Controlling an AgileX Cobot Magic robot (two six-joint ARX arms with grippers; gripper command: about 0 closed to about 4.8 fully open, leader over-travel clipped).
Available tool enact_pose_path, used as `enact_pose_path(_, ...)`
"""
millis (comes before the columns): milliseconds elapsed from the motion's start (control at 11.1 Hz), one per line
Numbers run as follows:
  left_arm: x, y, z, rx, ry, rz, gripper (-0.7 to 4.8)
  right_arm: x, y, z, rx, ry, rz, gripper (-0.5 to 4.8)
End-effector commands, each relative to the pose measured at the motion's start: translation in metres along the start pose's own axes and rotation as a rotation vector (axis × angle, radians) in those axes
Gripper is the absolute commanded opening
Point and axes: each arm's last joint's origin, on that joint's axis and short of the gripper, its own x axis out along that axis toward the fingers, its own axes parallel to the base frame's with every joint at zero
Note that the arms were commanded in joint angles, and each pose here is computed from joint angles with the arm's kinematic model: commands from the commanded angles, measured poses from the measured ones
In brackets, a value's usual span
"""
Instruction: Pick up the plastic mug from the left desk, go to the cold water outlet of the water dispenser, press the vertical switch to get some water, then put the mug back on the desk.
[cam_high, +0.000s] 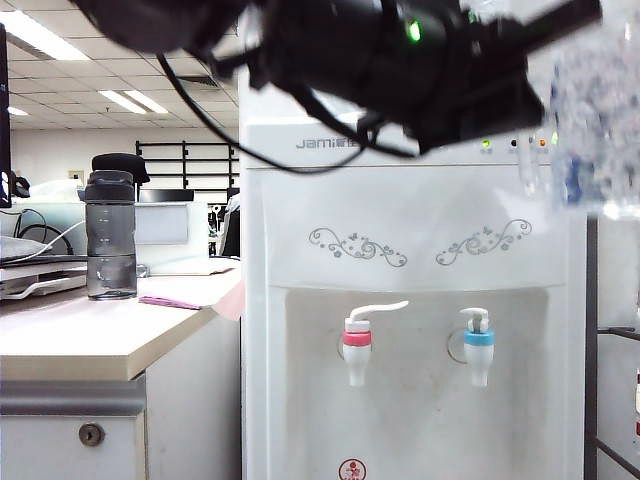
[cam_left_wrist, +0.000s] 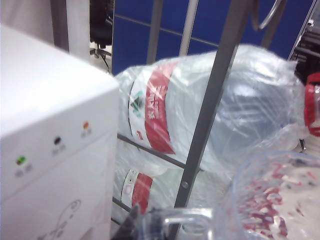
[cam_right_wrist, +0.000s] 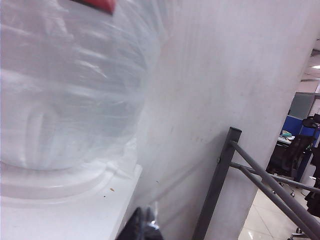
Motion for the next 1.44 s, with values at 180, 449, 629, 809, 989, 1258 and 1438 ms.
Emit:
enact_pose_path(180, -0.020, 0.000, 0.037, 0.004, -0.066, 0.053, -0.05, -0.009, -0.006, 0.011, 0.066, -0.059, -0.068, -0.05)
enact_pose_path(449, -0.053, 0.035, 0.078, 0.044, -0.119, 0.205, -0.06, -0.012, -0.006, 0.008, 0.086, -0.029, -0.058, -0.05)
enact_pose_path(629, -0.061, 0.043, 0.084, 0.045, -0.124, 0.235, -0.06, -0.012, -0.006, 0.008, 0.086, -0.029, -0.058, -0.05)
enact_pose_path(809, -0.071, 0.052, 0.093, 0.045, -0.145, 0.268, -0.05, -0.012, -0.006, 0.008, 0.086, -0.029, -0.058, -0.05)
enact_pose_path(989, -0.097, 0.077, 0.109, 0.045, -0.147, 0.368, -0.06, -0.012, -0.005, 0.007, 0.083, -0.015, -0.054, -0.05)
enact_pose_path(1258, -0.121, 0.105, 0.120, 0.049, -0.171, 0.485, -0.05, -0.012, -0.005, 0.006, 0.082, -0.007, -0.052, -0.05)
enact_pose_path(1438, -0.132, 0.122, 0.122, 0.050, -0.175, 0.556, -0.06, -0.012, -0.005, 0.006, 0.082, -0.006, -0.051, -0.05)
